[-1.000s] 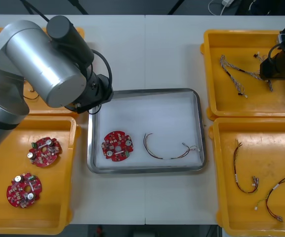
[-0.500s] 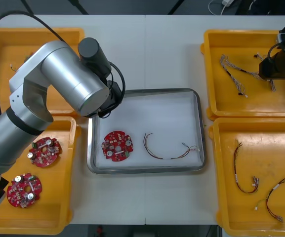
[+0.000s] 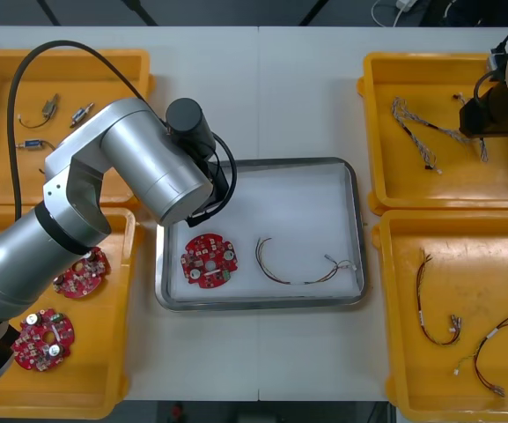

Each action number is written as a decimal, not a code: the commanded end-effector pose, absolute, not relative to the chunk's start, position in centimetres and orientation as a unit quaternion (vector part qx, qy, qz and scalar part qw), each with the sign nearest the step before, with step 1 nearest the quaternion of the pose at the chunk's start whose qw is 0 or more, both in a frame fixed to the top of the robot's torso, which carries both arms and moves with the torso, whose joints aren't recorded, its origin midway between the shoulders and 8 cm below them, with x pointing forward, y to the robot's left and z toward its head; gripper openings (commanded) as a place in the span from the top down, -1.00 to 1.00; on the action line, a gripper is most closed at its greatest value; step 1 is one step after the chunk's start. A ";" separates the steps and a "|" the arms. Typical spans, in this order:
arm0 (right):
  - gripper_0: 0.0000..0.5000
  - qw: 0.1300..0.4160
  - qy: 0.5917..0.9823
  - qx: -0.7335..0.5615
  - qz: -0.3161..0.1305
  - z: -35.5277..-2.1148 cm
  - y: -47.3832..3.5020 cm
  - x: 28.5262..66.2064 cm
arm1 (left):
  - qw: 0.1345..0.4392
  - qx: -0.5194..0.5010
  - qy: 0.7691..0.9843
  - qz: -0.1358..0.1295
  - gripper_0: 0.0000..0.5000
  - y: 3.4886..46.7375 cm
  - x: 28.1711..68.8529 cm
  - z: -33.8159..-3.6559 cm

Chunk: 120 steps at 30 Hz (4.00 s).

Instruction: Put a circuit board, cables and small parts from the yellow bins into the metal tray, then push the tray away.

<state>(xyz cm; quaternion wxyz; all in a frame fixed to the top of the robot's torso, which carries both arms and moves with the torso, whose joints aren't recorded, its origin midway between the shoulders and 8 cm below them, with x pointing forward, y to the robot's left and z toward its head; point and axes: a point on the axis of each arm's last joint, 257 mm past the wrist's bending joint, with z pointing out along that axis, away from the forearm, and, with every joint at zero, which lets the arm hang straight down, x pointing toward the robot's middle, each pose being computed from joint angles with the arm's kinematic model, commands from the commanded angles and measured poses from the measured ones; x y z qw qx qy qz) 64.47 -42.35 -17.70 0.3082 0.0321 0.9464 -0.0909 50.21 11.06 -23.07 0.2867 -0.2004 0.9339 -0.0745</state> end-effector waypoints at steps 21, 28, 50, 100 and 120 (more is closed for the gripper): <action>1.00 0.235 0.970 0.009 -0.060 -8.2 -41.8 57.3 | 0.267 -0.215 0.935 -0.095 -0.16 9.4 49.3 -23.9; 1.00 0.235 0.971 0.015 -0.046 -7.5 -41.4 56.9 | 0.276 -0.211 0.933 -0.094 -0.70 9.7 49.5 -23.4; 1.00 0.261 0.964 0.029 -0.046 -10.5 -43.8 57.6 | 0.262 -0.205 0.934 -0.131 -1.00 14.2 48.7 -10.2; -1.00 0.342 0.936 -0.007 -0.081 -15.2 -46.2 60.7 | 0.378 -0.415 0.827 -0.020 -1.00 47.3 60.6 -4.9; -1.00 0.348 0.933 -0.016 -0.092 -17.7 -45.7 62.2 | 0.373 -0.549 0.740 -0.110 -1.00 46.3 62.7 -7.2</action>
